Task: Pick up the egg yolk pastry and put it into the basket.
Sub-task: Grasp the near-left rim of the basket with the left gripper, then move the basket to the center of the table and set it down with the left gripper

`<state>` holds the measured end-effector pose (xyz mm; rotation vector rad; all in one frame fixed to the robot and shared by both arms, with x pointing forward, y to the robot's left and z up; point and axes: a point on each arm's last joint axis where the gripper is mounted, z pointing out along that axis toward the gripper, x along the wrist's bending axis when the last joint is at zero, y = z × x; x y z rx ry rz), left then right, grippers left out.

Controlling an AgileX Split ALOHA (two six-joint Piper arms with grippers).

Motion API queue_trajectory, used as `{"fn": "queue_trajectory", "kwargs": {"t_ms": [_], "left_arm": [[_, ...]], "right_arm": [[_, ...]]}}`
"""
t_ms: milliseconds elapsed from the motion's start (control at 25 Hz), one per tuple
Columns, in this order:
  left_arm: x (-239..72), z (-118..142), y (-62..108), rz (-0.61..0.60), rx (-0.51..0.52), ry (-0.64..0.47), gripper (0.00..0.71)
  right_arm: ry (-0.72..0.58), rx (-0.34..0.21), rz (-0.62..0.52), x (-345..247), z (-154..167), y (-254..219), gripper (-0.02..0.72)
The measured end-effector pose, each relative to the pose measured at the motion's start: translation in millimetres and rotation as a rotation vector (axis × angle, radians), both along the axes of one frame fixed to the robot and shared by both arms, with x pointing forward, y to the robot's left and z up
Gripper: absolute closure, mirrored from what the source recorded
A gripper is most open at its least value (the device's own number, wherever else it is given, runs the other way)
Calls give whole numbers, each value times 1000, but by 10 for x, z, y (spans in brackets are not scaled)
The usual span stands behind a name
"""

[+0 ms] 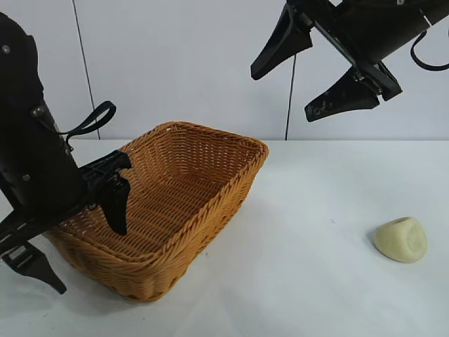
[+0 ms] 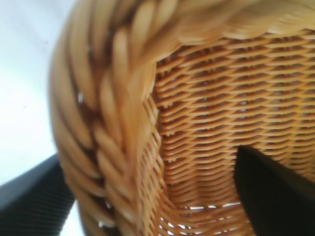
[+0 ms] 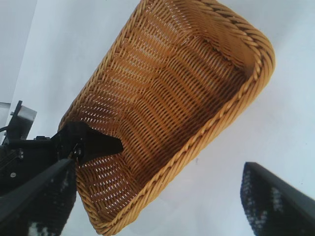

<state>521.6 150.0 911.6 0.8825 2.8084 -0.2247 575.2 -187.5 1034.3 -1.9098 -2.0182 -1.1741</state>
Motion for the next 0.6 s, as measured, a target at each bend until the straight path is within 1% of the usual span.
{"fn": "queue_trajectory", "kwargs": {"t_ms": [40,160,240,320,440,520,600], "left_arm": [[3,1,-3,22,-10,3,567],[19,4,10,20,-21,-3,573],[40,31,48,0,-32,-13,573],[102,73,158,-27,-49,-31,573],[219,142,366,-103,-101,-54,573],[289,182,504,-190,-111,-83,573],[357,237,614,-242,-111,-106,573]], "right_arm": [[-1,0,-1,1,0,0,80],[-1,-1,0,1,0,-1,80],[-1,-1,0,1,0,-1,80],[-1,-1,0,1,0,-1,80],[-1,-2,0,0,-1,-1,80],[-1,-2,0,0,-1,-1,80],[-1,-3,1,0,-1,-2,80]]}}
